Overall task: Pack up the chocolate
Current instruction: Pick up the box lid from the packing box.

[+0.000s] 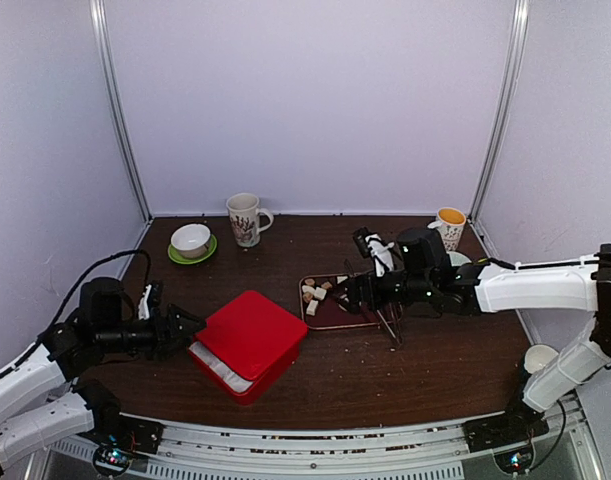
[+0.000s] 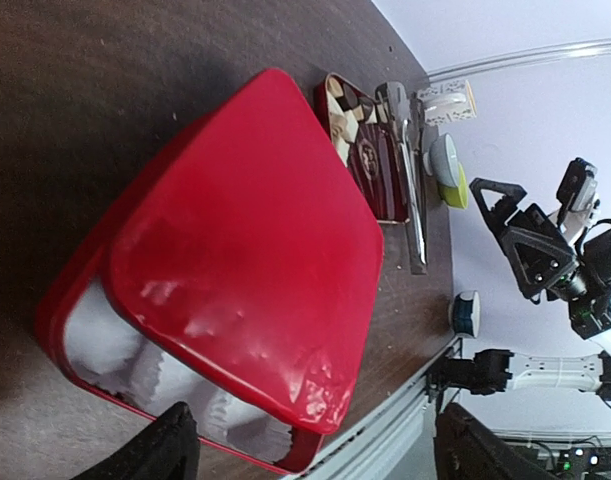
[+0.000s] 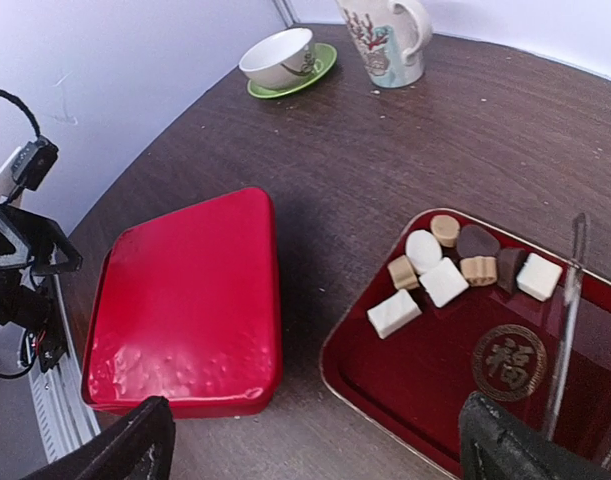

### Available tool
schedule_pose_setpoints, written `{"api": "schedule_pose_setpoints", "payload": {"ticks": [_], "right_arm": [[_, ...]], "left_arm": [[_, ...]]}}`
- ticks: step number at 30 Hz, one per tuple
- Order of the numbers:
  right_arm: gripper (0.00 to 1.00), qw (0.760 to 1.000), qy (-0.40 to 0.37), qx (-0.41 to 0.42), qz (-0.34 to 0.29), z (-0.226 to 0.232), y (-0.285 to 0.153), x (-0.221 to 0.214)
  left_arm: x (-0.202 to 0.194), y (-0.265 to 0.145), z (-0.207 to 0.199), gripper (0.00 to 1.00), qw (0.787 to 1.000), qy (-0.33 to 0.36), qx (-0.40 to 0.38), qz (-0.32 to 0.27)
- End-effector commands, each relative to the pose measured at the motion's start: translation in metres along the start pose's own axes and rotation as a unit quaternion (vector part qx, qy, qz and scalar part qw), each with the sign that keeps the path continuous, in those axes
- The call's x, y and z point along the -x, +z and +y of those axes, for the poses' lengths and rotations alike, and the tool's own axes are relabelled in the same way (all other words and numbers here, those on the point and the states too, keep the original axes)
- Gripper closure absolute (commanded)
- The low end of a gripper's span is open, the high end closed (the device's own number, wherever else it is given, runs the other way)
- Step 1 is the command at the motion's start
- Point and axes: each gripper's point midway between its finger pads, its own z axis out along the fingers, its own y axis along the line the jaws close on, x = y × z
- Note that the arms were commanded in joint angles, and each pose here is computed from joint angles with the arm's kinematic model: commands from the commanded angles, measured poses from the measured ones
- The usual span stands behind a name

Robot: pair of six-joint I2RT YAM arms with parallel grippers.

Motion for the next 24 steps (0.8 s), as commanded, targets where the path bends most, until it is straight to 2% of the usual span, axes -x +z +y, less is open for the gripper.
{"api": "schedule_pose_setpoints", "payload": {"ticks": [1, 4, 8, 12, 15, 20, 24], "right_arm": [[0.00, 0.999, -0.004, 0.043, -0.009, 0.026, 0.017, 0.018], [0.01, 0.997, 0.017, 0.069, -0.001, 0.036, 0.030, 0.019], [0.01, 0.996, 0.039, 0.081, 0.012, 0.046, 0.046, 0.022], [0.03, 0.993, 0.073, 0.073, 0.064, 0.045, 0.066, 0.010], [0.04, 0.989, 0.089, 0.088, 0.077, 0.054, 0.075, 0.008], [0.07, 0.981, 0.125, 0.104, 0.101, 0.060, 0.092, -0.004], [0.08, 0.978, 0.140, 0.109, 0.112, 0.062, 0.104, -0.011]], "left_arm": [[0.000, 0.008, -0.014, 0.18, 0.996, -0.078, -0.042, -0.019], [-0.006, 0.015, -0.005, 0.21, 0.993, -0.117, -0.029, -0.018], [-0.002, 0.018, -0.008, 0.16, 0.991, -0.129, -0.002, -0.019], [0.003, 0.023, -0.006, 0.15, 0.986, -0.162, 0.026, -0.022], [0.009, 0.023, -0.009, 0.14, 0.984, -0.174, 0.038, -0.031], [0.014, 0.019, 0.007, 0.21, 0.966, -0.236, 0.095, -0.055], [0.020, 0.021, -0.001, 0.21, 0.962, -0.248, 0.097, -0.059]]}}
